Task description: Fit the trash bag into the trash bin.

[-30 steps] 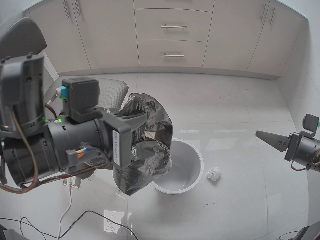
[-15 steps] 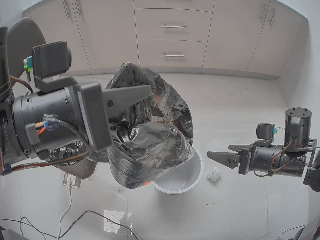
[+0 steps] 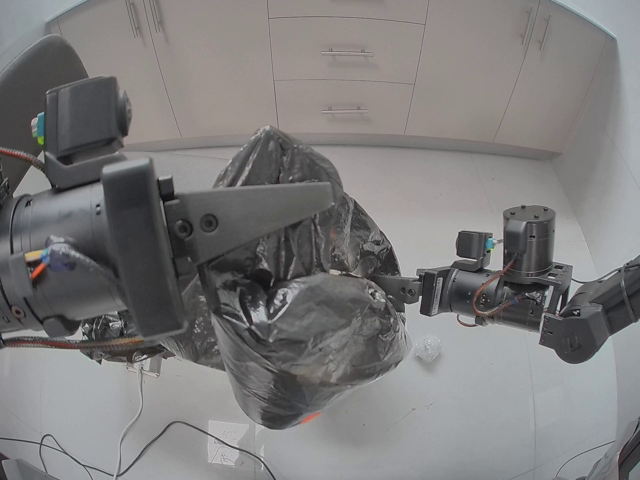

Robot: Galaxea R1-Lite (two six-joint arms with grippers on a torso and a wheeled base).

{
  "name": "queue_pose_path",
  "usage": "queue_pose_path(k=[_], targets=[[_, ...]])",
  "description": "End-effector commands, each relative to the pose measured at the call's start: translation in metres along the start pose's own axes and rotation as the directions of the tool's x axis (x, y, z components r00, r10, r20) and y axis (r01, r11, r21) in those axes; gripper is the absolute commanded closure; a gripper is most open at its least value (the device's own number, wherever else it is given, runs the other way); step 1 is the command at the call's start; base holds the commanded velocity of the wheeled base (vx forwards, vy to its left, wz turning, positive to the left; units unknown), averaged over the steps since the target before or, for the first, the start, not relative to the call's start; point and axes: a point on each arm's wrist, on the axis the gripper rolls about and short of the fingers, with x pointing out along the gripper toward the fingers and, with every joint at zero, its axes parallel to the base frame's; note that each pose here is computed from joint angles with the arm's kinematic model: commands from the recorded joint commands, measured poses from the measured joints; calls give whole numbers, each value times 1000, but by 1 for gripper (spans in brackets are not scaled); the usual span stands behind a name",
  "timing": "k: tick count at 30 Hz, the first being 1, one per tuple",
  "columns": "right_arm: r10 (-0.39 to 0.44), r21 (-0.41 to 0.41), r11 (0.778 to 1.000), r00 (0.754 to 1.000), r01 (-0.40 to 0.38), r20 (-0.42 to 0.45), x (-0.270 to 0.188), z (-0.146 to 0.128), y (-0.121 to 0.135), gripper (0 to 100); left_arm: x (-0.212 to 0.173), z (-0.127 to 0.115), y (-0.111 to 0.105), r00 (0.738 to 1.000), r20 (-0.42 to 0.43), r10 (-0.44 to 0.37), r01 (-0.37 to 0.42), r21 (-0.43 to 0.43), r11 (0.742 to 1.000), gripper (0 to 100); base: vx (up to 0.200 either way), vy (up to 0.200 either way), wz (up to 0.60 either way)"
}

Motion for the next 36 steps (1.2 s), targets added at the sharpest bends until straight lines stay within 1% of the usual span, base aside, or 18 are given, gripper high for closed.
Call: queue_pose_path(k=[1,8,11,17,22,25,26,30,36], targets=[[-17,10,1000,999,18,-48,33,-13,-11,0,-7,2,-4,1000,11,-25,25,-11,1000,100,0,0,0],[-4,7,1000,998,5,-55,41,-14,-7,0,-7,1,-3,1000,10,-24,24,-11,1000,100,0,0,0],[11,5,1000,997,-11,-72,37,-20,0,0,-7,1,-3,1000,12,-23,24,-11,1000,100,0,0,0],[33,5,999,997,-33,-74,25,-20,9,0,-6,1,-2,1000,10,-23,23,-11,1000,100,0,0,0],[81,36,996,993,-78,-82,21,-21,26,0,-6,1,-3,1000,11,-25,25,-11,1000,100,0,0,0],[100,49,994,991,-96,-92,22,-24,31,0,-6,1,-3,1000,11,-25,25,-11,1000,100,0,0,0],[104,49,994,990,-100,-94,22,-24,32,100,-6,1,-3,1000,11,-25,25,-11,1000,100,0,0,0],[134,65,990,985,-127,-111,22,-25,33,100,-6,1,-2,1000,10,-24,24,-11,1000,100,0,0,0],[164,137,980,979,-148,-122,21,-26,36,100,-8,1,-3,1000,15,-27,27,-10,1000,100,0,0,0]])
